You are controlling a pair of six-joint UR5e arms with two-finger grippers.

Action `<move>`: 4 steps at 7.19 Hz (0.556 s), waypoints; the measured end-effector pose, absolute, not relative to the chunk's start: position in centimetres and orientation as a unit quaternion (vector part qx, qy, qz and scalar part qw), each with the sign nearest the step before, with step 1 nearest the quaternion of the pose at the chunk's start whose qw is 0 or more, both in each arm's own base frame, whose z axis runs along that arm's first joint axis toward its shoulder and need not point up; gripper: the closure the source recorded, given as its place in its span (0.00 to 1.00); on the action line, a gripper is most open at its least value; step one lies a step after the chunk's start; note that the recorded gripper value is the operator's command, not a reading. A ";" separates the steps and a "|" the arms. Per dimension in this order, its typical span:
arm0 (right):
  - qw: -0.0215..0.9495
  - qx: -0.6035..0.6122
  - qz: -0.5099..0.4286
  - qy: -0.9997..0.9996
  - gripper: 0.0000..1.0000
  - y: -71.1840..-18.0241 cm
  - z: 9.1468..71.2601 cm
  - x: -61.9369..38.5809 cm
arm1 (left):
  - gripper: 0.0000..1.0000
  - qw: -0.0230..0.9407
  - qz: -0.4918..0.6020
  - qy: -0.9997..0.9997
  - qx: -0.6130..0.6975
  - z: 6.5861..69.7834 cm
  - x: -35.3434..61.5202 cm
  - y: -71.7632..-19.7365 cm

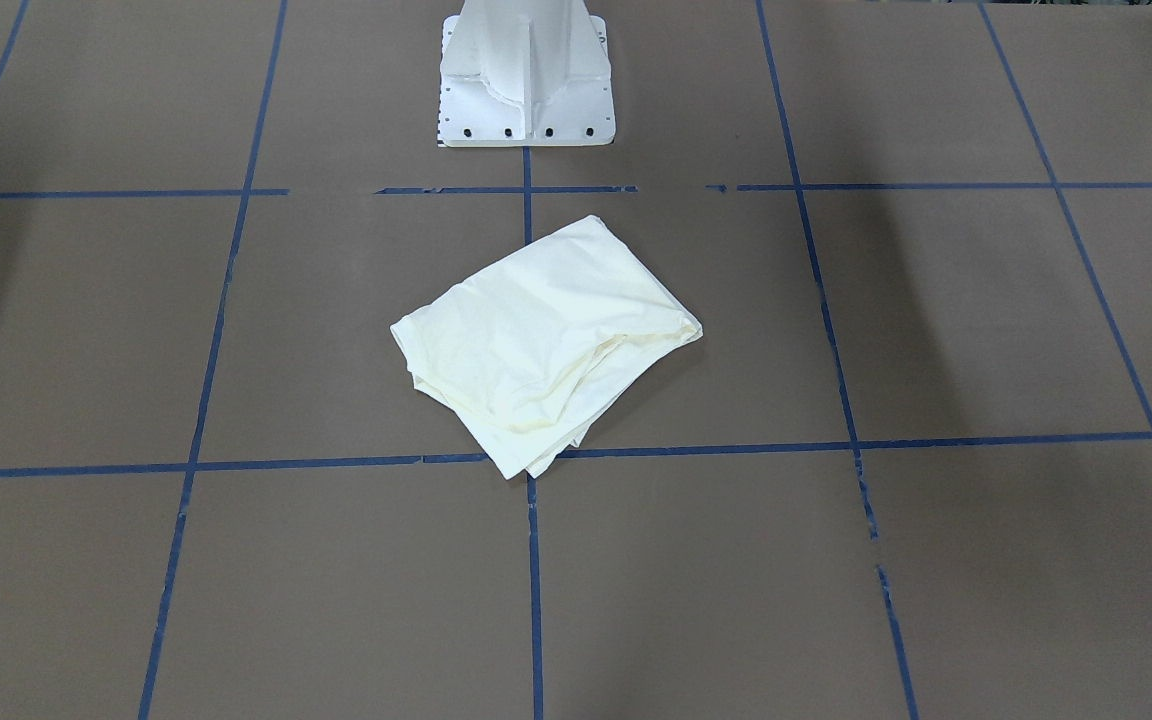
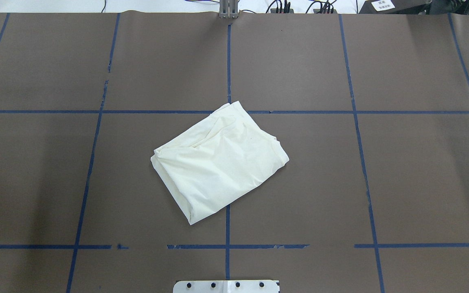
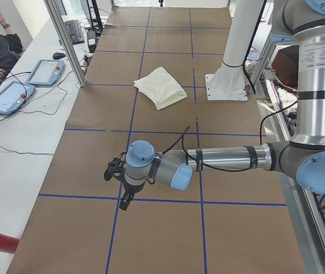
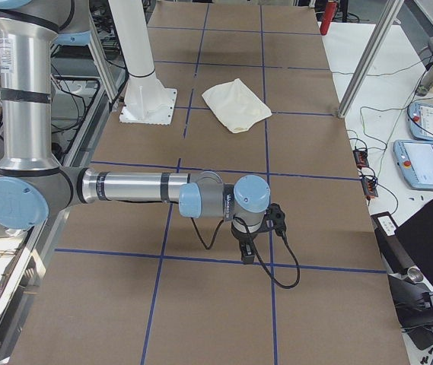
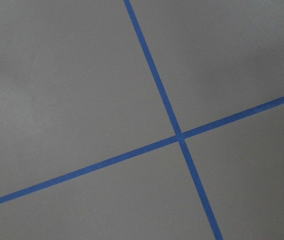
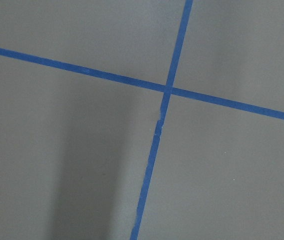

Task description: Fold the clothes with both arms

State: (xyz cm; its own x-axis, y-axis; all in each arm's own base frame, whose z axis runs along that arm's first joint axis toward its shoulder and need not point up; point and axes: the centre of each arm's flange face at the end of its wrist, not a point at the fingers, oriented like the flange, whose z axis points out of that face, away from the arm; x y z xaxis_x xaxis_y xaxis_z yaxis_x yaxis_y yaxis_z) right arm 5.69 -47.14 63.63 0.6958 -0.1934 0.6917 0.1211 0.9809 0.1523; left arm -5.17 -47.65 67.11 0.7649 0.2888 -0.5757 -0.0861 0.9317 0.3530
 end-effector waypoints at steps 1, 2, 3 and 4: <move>0.921 0.046 -0.062 -0.382 0.00 -47.1 62.7 5.9 | 0.00 0.928 0.096 0.329 0.144 67.5 -5.2 -47.4; 0.922 0.043 -0.044 -0.383 0.00 -47.2 62.1 5.9 | 0.00 0.930 0.092 0.330 0.130 67.4 -5.2 -47.3; 0.922 0.041 -0.034 -0.384 0.00 -47.2 61.8 5.9 | 0.00 0.932 0.086 0.332 0.113 66.5 -5.2 -47.3; 0.922 0.039 -0.028 -0.385 0.00 -47.2 61.7 5.9 | 0.00 0.934 0.082 0.334 0.099 65.0 -5.2 -47.1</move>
